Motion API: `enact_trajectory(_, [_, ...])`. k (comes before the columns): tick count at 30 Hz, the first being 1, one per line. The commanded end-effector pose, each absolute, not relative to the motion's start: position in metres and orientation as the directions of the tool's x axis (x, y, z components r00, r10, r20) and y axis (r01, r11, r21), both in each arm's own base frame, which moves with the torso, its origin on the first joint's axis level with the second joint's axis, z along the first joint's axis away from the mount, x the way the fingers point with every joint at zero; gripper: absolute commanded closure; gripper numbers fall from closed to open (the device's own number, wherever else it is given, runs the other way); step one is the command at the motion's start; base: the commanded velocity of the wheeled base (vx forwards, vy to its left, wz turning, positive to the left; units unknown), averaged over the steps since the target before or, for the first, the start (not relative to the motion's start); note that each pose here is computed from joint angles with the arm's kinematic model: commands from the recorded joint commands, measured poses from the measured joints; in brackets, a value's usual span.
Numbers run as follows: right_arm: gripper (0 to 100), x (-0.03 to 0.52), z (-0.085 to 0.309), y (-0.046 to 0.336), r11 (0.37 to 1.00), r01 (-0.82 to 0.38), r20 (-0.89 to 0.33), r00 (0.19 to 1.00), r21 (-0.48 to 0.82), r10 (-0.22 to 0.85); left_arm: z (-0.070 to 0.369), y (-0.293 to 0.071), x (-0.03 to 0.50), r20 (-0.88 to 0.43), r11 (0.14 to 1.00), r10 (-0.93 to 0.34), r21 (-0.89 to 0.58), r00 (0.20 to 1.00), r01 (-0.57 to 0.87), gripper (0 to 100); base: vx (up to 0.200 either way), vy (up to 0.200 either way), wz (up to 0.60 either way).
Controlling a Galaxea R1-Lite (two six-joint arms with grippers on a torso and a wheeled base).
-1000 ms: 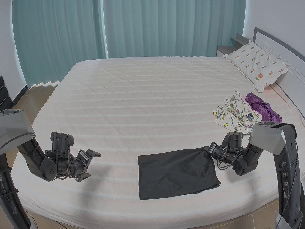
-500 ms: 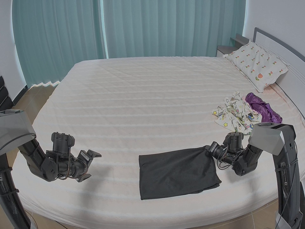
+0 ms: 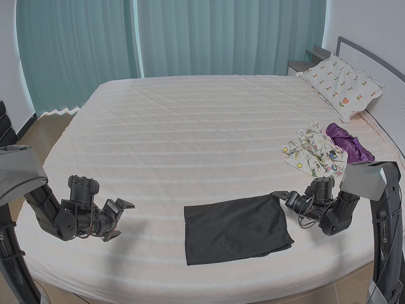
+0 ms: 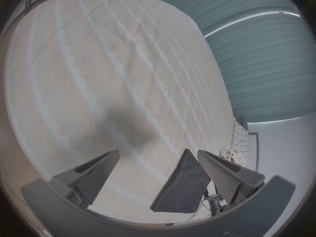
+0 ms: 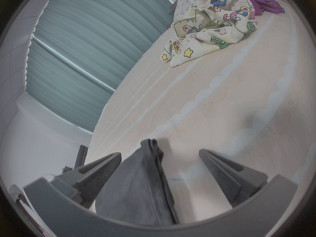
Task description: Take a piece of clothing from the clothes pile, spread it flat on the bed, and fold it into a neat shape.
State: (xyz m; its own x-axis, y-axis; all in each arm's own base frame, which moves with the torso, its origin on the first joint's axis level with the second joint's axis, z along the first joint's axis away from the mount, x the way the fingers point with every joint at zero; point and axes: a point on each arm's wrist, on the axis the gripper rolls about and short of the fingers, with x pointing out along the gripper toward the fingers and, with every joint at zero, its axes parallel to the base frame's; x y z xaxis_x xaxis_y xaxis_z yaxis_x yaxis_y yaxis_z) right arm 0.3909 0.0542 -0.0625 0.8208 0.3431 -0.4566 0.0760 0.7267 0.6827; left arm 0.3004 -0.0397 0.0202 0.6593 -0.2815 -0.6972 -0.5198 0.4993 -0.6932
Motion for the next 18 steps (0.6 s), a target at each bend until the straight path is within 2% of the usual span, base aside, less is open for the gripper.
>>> enact_trajectory(1, [0,0.368,-0.063,0.039,0.764,-0.036,-0.455,0.785,0.644,0.421,0.021,-0.039,0.301,-0.694,0.494,-0.283,-0.697,0.662,-0.52,0,0.0,0.0,0.0])
enact_trajectory(3, [0,0.365,-0.066,0.038,0.761,-0.066,-0.455,0.767,0.645,0.452,0.021,-0.039,0.3,-0.694,0.496,-0.283,-0.697,0.662,-0.518,0,0.0,0.0,0.0])
enact_trajectory(4, [0,0.361,-0.069,0.039,0.752,-0.119,-0.454,0.733,0.648,0.507,0.022,-0.039,0.3,-0.694,0.496,-0.285,-0.697,0.661,-0.518,0,0.0,0.0,0.0])
enact_trajectory(6, [0,0.36,-0.069,0.041,0.748,-0.137,-0.452,0.722,0.649,0.524,0.022,-0.039,0.299,-0.693,0.496,-0.285,-0.698,0.662,-0.517,0,0.0,0.0,0.0])
enact_trajectory(18, [0,0.358,-0.073,0.053,0.766,-0.165,-0.493,0.678,0.621,0.546,0.026,-0.041,0.298,-0.683,0.489,-0.289,-0.707,0.67,-0.51,0,0.0,0.0,0.0])
